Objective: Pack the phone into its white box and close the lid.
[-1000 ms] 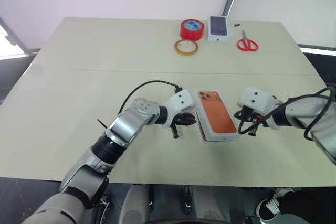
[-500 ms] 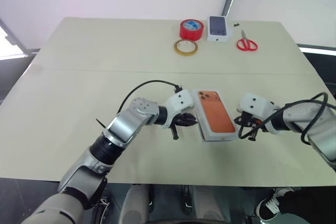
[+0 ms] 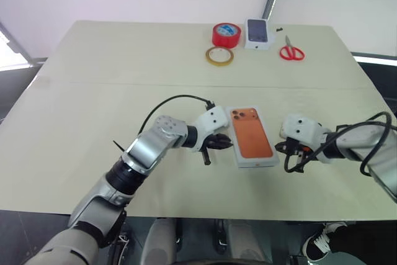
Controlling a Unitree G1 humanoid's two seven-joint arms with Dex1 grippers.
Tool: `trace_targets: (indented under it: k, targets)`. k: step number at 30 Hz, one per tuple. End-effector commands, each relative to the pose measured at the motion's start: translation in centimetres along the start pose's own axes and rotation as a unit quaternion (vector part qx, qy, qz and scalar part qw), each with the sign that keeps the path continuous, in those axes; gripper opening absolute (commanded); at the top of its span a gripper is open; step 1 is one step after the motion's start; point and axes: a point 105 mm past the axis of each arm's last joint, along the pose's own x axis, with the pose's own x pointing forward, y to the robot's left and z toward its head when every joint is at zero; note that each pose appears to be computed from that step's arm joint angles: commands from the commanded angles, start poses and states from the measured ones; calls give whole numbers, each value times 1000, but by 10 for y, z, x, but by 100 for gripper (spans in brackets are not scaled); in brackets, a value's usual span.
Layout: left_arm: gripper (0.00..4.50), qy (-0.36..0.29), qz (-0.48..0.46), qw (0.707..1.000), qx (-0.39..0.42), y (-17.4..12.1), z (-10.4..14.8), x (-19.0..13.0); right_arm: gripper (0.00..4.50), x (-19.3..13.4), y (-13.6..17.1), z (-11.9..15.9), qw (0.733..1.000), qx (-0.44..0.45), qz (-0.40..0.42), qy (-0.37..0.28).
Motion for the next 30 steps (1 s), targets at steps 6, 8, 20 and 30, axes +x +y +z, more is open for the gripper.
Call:
trace_targets:
  k: [6,8,20,30]
  targets:
    - [58,-18,-32,999,23,-16,13,2,2,-12,4,10,999,-30,-1,-14]
    - [58,-18,-37,999,24,-19,13,3,2,-14,6,11,999,-33,2,-15]
    - [58,-19,-18,1000,16,-11,12,0,2,-17,-9,6,999,-29,-36,-5]
    - [58,8,108,993,-45,39,0,0,2,5,-51,11,993,14,-111,-25]
